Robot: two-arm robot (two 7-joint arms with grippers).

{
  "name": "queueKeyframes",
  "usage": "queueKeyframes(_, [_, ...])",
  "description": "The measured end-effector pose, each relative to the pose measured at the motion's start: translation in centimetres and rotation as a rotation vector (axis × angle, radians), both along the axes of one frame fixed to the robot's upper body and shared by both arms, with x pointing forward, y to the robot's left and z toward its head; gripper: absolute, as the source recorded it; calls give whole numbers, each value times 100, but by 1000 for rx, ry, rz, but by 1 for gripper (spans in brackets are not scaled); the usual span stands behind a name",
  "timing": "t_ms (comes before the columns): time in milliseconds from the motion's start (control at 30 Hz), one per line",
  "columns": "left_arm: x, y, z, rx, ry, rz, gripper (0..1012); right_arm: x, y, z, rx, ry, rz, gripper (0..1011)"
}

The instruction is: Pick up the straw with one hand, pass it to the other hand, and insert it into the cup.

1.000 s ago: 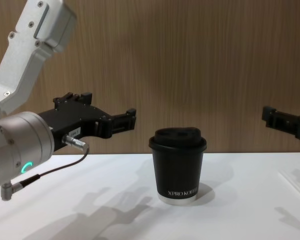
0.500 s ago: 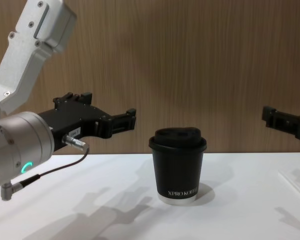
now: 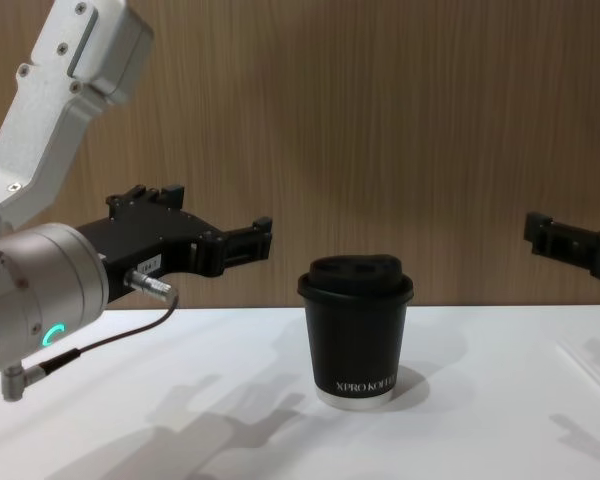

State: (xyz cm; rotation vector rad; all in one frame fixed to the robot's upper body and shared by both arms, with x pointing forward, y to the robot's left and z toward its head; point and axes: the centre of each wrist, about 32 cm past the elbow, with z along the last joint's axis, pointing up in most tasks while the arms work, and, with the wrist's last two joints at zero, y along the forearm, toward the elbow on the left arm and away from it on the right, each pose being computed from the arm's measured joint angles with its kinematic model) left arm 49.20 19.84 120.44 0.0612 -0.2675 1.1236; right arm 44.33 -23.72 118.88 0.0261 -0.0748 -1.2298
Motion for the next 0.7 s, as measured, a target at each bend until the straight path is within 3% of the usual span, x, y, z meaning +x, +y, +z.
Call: queueKeyframes(700, [0, 0, 0, 0, 0, 0, 1003, 17, -108, 96, -35, 91, -28, 1001])
